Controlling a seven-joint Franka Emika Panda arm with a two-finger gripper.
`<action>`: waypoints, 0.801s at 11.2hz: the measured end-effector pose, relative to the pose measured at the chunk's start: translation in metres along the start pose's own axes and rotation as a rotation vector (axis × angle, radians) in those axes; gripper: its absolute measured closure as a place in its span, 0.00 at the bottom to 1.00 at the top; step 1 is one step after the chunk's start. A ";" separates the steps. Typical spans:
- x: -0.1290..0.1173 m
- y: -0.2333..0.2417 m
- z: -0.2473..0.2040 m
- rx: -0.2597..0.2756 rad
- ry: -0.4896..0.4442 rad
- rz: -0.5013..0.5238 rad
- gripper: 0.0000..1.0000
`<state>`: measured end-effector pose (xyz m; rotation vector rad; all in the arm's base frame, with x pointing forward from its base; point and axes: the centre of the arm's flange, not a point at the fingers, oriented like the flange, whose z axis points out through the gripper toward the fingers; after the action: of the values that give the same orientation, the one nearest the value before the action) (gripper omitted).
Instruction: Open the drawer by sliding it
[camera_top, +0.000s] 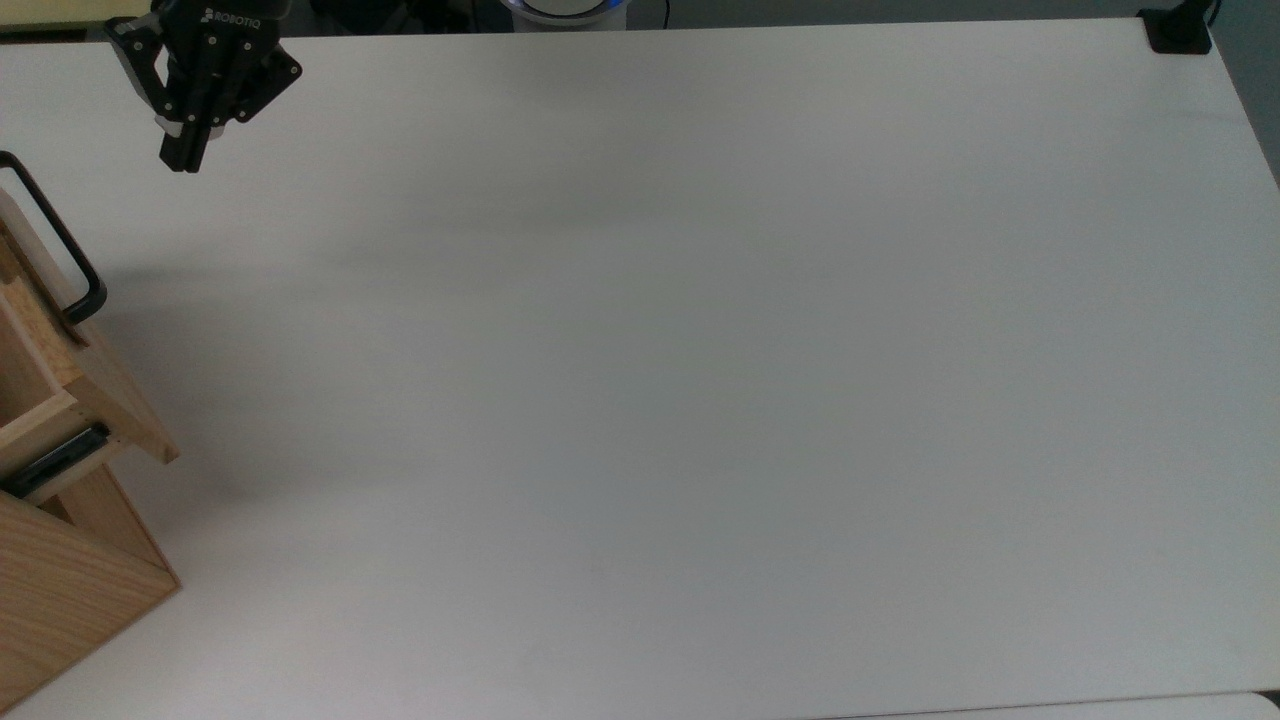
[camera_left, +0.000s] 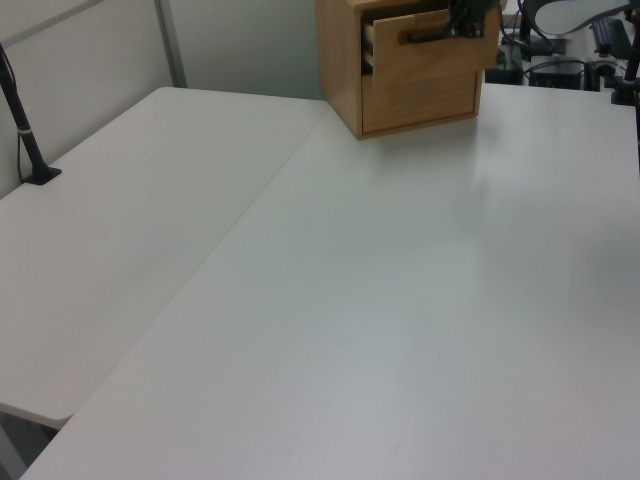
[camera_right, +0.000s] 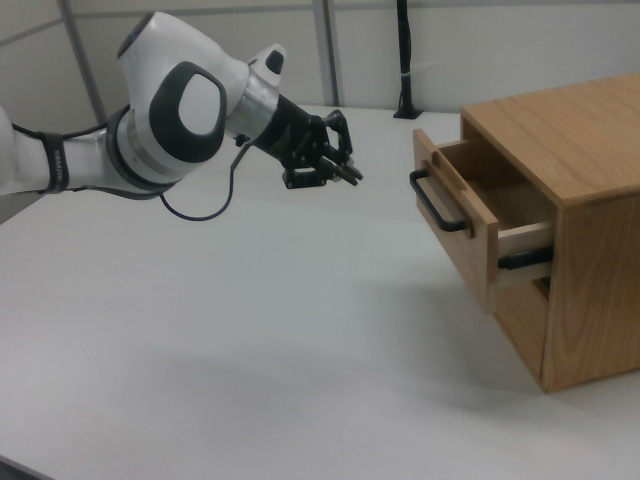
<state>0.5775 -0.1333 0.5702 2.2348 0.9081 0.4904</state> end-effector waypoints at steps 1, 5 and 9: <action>-0.009 0.003 0.006 0.002 -0.015 0.012 0.86; -0.037 0.026 0.035 -0.020 -0.054 0.055 0.71; -0.053 0.036 0.080 -0.058 -0.049 0.058 0.72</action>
<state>0.6028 -0.2260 0.5344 2.2158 0.7965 0.4805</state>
